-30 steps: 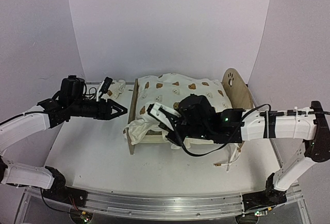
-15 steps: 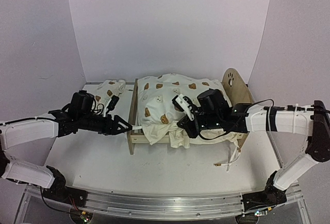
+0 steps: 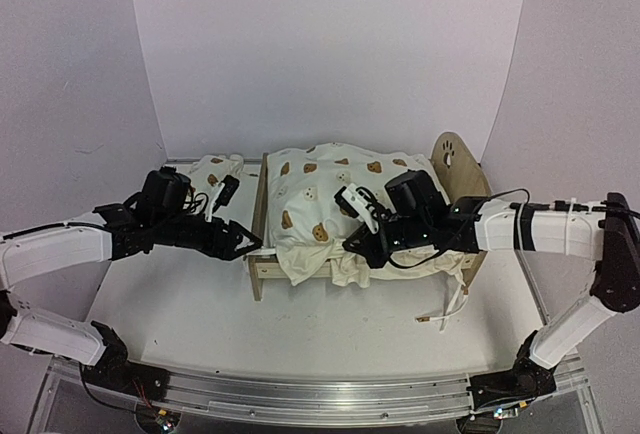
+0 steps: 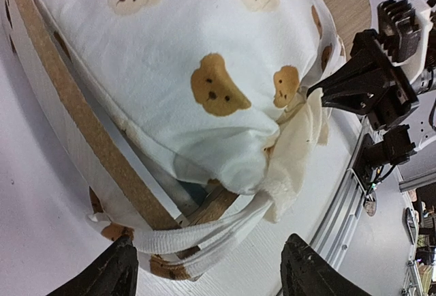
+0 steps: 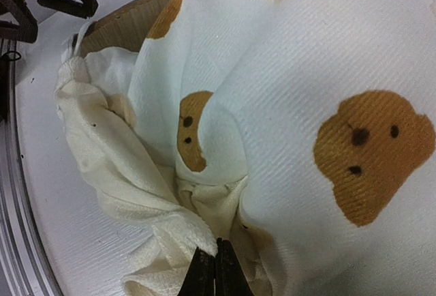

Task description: Set up the pet bed

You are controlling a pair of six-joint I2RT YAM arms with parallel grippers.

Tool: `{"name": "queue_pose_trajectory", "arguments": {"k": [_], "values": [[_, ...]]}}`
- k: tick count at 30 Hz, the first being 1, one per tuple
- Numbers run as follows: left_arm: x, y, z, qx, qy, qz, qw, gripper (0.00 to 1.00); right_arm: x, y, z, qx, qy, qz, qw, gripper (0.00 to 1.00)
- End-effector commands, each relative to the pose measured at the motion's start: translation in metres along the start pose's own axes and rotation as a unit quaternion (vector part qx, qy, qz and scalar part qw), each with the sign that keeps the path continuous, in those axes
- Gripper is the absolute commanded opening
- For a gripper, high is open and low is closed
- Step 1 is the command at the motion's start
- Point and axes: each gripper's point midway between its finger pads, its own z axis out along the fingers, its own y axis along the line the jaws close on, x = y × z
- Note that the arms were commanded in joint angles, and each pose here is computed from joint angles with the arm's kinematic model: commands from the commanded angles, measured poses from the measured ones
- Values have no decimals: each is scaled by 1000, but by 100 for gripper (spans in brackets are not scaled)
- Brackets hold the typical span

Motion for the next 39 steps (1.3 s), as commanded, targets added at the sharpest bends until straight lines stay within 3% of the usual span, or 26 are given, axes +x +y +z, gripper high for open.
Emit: {"name": "queue_pose_trajectory", "arguments": {"k": [1,7,17,26,32,36,39], "values": [[-22,-15,-5,18,-13,33,999,73,-24,-4,-4,-2,-21,-22,1000,0],[-10,-21,2,51,18,11,999,63,-26,1,-4,-16,-21,-19,999,0],[11,0,-6,-1,14,-23,1000,78,-28,0,-6,-15,-23,-20,999,0],[13,-3,14,35,23,28,999,83,-27,3,-6,-22,-21,-21,999,0],[21,-9,30,75,46,24,996,83,-28,4,-6,-24,-21,-20,999,0],[26,-10,30,81,53,20,995,74,-30,4,-6,-26,-22,-22,999,0],[30,-14,26,92,62,6,994,52,-31,4,-7,-26,-23,-24,999,0]]}}
